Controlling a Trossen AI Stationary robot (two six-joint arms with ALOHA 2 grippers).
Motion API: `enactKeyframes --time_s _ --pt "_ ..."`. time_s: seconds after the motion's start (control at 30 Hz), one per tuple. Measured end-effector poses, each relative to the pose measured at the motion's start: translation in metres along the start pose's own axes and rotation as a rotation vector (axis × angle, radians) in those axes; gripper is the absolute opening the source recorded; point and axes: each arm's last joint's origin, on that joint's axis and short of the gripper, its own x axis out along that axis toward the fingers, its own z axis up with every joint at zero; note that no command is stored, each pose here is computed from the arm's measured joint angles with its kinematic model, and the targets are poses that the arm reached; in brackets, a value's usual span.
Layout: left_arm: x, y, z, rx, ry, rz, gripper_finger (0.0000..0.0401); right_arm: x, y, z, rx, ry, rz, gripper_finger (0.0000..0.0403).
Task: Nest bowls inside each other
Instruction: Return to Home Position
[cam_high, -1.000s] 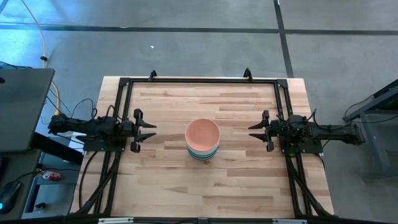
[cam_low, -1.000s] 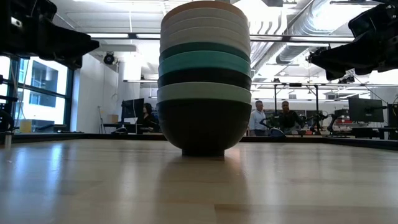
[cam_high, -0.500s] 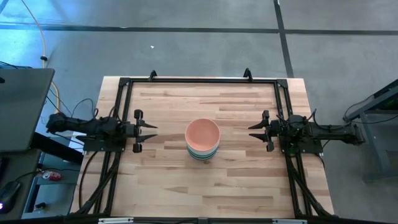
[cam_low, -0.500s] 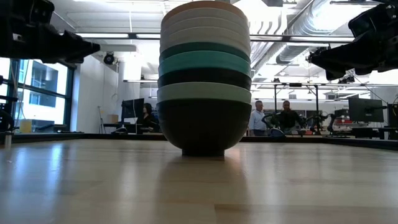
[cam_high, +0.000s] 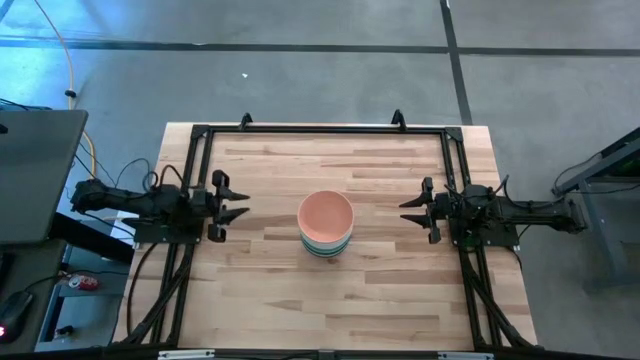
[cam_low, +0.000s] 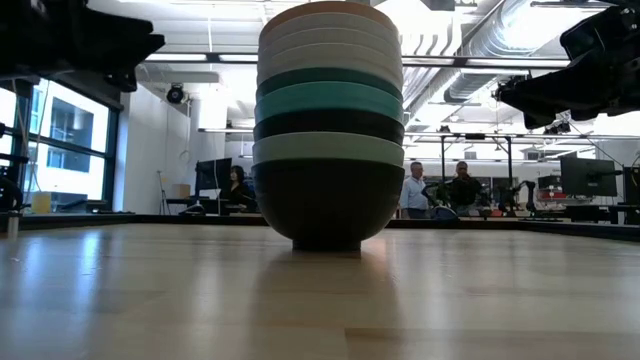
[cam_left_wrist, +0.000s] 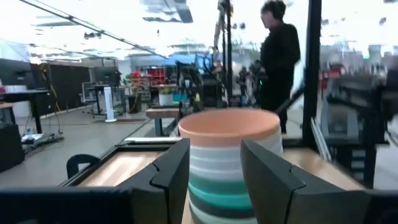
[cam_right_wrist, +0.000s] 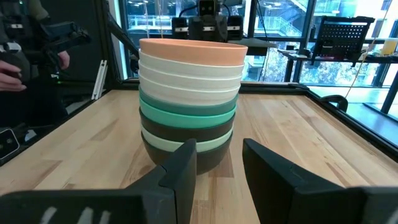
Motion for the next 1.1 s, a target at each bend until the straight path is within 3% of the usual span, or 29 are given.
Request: enactKeyframes --time_s 0.23,1.1 --pt "0.0000 0.0005 0.0015 -0.078 -0.014 0.012 0.0131 0.0000 0.0000 0.0000 -0.001 0.000 0.000 0.0124" --pt "0.0000 0.0000 0.0011 -0.069 -0.010 -0.003 0.0131 0.0000 0.0000 0.0000 0.000 0.000 0.000 0.0124"
